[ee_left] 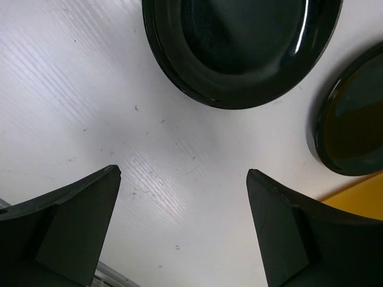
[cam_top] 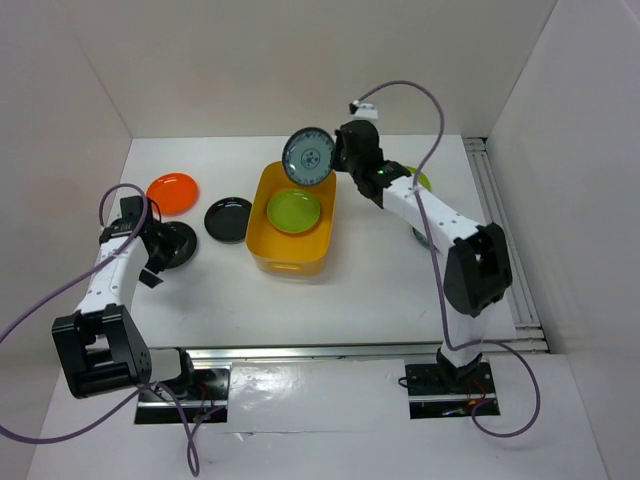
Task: Place the plates into the plastic bin on the countertop
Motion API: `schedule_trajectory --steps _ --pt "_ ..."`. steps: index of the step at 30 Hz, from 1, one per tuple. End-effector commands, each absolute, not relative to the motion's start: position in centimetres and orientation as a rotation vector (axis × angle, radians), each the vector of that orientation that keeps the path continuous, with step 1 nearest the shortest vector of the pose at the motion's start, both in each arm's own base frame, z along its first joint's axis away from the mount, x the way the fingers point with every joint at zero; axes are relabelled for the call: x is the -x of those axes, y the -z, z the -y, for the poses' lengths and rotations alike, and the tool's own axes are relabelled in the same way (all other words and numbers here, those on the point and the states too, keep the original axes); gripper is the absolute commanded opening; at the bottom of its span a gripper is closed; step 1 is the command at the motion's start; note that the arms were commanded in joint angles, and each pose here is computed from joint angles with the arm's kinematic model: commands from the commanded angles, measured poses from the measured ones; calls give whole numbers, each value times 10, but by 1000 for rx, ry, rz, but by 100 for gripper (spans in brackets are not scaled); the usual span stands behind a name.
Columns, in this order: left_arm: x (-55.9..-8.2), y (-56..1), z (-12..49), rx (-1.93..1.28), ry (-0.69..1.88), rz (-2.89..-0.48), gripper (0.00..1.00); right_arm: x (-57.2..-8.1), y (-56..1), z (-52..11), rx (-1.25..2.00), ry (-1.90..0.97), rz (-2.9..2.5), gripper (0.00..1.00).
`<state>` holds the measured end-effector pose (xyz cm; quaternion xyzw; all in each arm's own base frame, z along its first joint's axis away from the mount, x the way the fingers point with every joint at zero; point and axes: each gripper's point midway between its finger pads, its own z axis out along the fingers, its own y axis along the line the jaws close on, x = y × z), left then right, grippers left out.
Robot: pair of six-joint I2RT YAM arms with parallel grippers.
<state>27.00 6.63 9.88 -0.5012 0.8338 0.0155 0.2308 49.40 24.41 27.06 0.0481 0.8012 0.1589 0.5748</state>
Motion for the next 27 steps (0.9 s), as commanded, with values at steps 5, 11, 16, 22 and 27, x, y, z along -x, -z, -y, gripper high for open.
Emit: schedule_trajectory --steps 5,11,16,22,27 --pt "-289 -93 -80 1394 11 -2222 100 -497 -205 -288 99 -381 -2068 0" --pt "-284 -69 -76 1424 26 -2270 100 -497 -171 -310 159 -407 -2140 0" --pt "-281 -64 -78 1426 17 -2279 100 -501 -161 -320 172 -403 -2161 3" --pt "-280 -56 -78 1440 7 -2306 100 -494 -163 -330 198 -423 -2162 45" --pt "-272 -46 -75 1482 0 -2325 99 -492 -175 -342 234 -469 -2140 85"
